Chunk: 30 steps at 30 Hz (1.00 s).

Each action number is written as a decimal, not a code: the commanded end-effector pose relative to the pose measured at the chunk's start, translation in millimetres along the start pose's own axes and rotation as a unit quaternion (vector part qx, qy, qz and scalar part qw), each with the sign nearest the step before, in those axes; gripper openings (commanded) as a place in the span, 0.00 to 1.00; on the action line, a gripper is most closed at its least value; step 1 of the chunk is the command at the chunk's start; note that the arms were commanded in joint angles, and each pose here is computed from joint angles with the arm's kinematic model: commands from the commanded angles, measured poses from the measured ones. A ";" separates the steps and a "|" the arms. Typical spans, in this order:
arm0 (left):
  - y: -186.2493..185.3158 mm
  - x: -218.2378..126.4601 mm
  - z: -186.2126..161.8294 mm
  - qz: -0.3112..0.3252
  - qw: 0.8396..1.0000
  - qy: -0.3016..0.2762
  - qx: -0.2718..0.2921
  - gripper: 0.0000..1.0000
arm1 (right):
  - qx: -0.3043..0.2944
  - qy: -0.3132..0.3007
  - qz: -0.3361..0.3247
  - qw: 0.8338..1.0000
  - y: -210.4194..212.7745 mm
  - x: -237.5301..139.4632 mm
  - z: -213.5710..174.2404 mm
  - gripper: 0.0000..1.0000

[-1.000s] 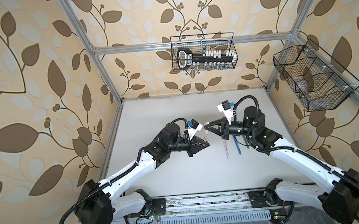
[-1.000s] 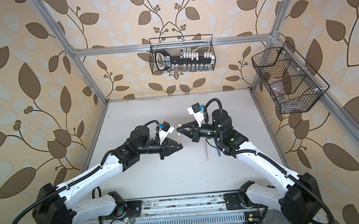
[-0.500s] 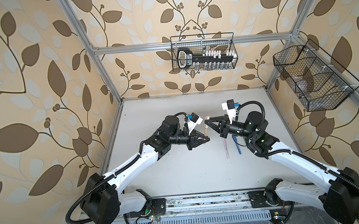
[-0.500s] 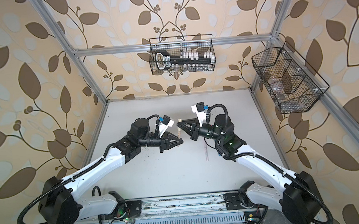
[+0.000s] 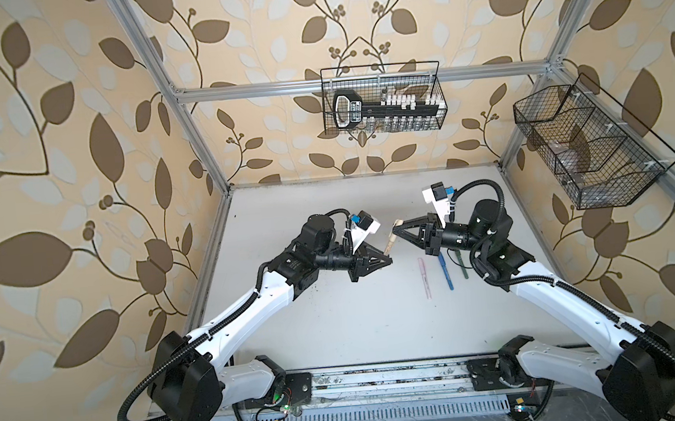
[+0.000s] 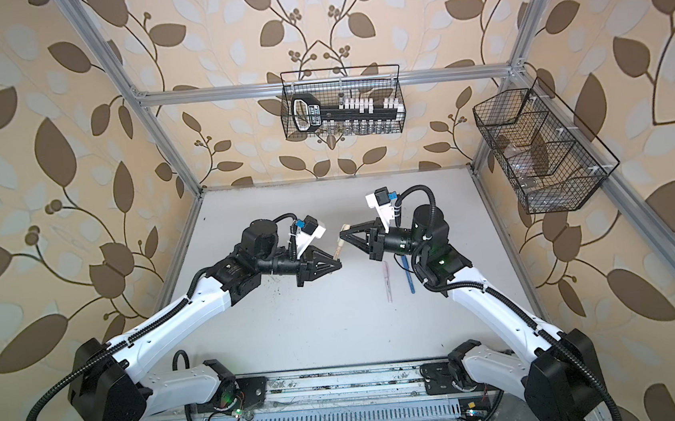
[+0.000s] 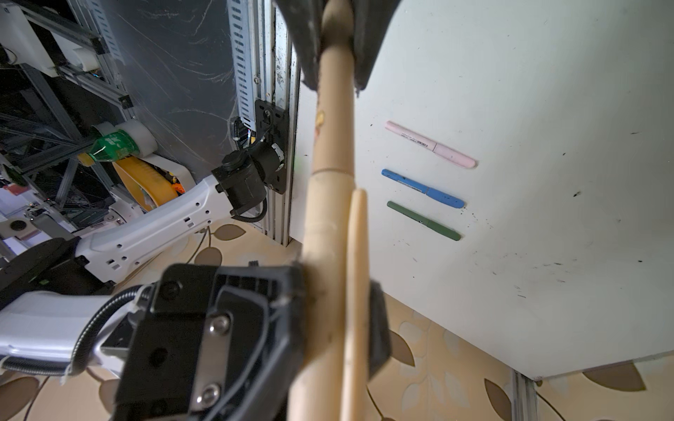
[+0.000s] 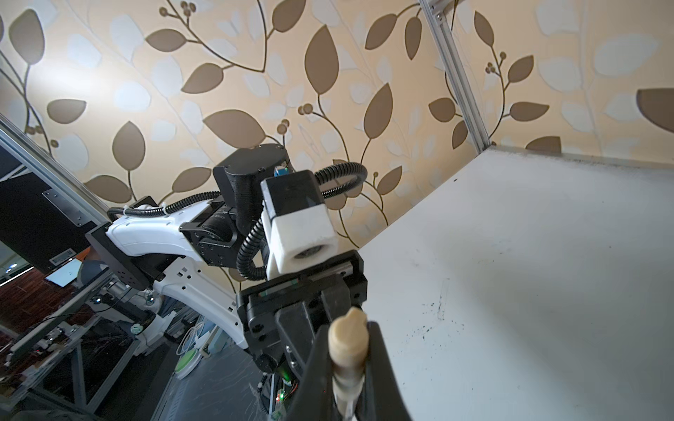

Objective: Insert the pens into the pen caps
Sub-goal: 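Press the cap fully onto the beige pen with the right gripper, then lower the capped beige pen to the table and open the left gripper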

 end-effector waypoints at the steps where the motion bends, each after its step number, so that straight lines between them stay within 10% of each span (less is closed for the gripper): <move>1: -0.5 -32.0 47.2 0.060 0.990 -0.101 0.076 0.21 | 0.099 0.099 0.005 0.990 -12.1 -1.3 -34.6 0.00; 8: 8.3 -45.9 -0.9 0.141 0.987 -0.083 -0.004 0.67 | 0.099 0.106 -0.069 0.987 -40.9 2.7 -26.1 0.00; 13: 27.5 -73.8 -29.0 0.297 0.949 -0.082 -0.071 0.99 | 0.114 0.133 -0.147 0.973 -70.7 1.0 -47.9 0.00; 19: 65.5 -104.2 -78.4 0.496 0.855 -0.035 -0.151 0.99 | 0.150 0.200 -0.279 0.927 -122.4 -9.8 -97.0 0.00; 30: 77.3 -129.0 -106.3 0.595 0.787 -0.040 -0.158 0.99 | 0.169 0.258 -0.342 0.888 -166.9 -4.2 -140.5 0.00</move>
Point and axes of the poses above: each gripper's point midway between its finger pads, its own x axis out along the fingers, its own y axis along the line the jaws close on, z = x × y, the point moved 6 cm from there along -x, back along the fingers, and after that the axes turned 2 degrees about x, right-handed, at the moved point
